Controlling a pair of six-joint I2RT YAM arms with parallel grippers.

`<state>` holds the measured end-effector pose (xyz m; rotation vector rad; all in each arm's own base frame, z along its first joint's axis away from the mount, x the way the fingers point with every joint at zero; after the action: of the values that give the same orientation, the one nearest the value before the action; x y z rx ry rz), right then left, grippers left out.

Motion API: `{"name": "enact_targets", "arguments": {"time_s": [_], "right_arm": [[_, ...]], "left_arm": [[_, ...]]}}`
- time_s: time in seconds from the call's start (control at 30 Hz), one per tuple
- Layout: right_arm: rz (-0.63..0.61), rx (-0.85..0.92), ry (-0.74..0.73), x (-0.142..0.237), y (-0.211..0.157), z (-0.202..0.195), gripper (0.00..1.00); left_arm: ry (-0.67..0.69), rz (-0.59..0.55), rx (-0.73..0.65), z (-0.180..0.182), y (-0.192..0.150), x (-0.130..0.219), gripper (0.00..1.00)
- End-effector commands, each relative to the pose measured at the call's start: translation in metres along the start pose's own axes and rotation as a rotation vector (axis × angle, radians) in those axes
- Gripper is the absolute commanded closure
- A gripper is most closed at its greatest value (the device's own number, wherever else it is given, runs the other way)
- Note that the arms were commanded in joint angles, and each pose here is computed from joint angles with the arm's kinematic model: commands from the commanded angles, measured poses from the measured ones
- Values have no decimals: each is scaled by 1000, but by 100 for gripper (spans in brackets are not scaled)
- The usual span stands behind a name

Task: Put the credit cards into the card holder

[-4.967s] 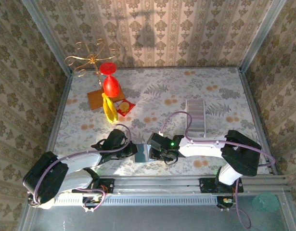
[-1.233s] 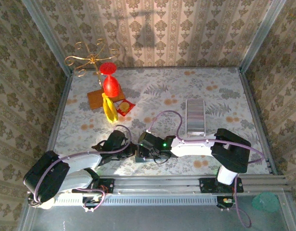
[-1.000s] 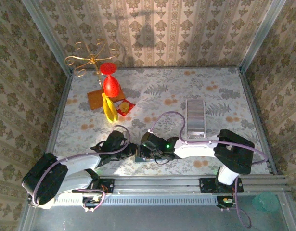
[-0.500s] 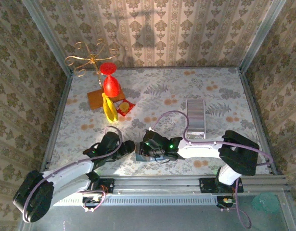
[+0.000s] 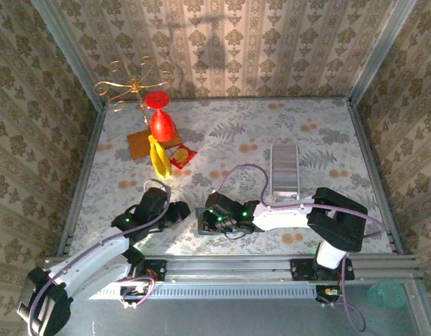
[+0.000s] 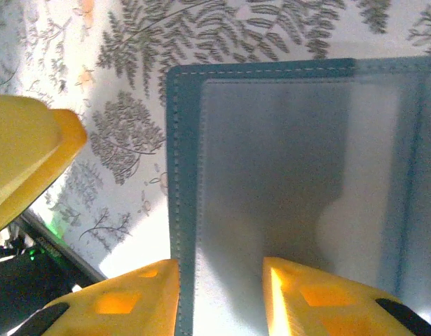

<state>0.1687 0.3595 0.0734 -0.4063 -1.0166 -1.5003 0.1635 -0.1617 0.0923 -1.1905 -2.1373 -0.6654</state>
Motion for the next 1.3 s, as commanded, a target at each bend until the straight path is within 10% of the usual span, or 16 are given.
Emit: {"name": "enact_targets", "arguments": {"time_s": [0.0,0.47,0.63,1.27], "right_arm": [[-36,137,9,29,13,17,61],[-358,920,-245,185,53,-18,51],[-145,1363,-353,205,40,-60,41],[126,1504,-444,217,74,-198,14]], "left_arm": [[-51,49,-49,-25,0,6,64],[-81,205,-248,-66,-23,-3,84],[-11,283,-297,-53,-41,-19,92],[185,366,-278,-10,-55,-45,98]]}}
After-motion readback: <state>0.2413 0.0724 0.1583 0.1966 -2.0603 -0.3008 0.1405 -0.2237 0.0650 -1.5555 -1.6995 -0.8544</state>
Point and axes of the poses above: each hand's point on the last joint's axis, 136 mm out from that joint toward the fingers, its own x axis back along the fingers, its own z axis along the line the jaws close on, y = z × x, the point moved 3 cm from there along x, back along the fingers, and after that the axes turned 11 degrees about x, right-handed, at the moved point
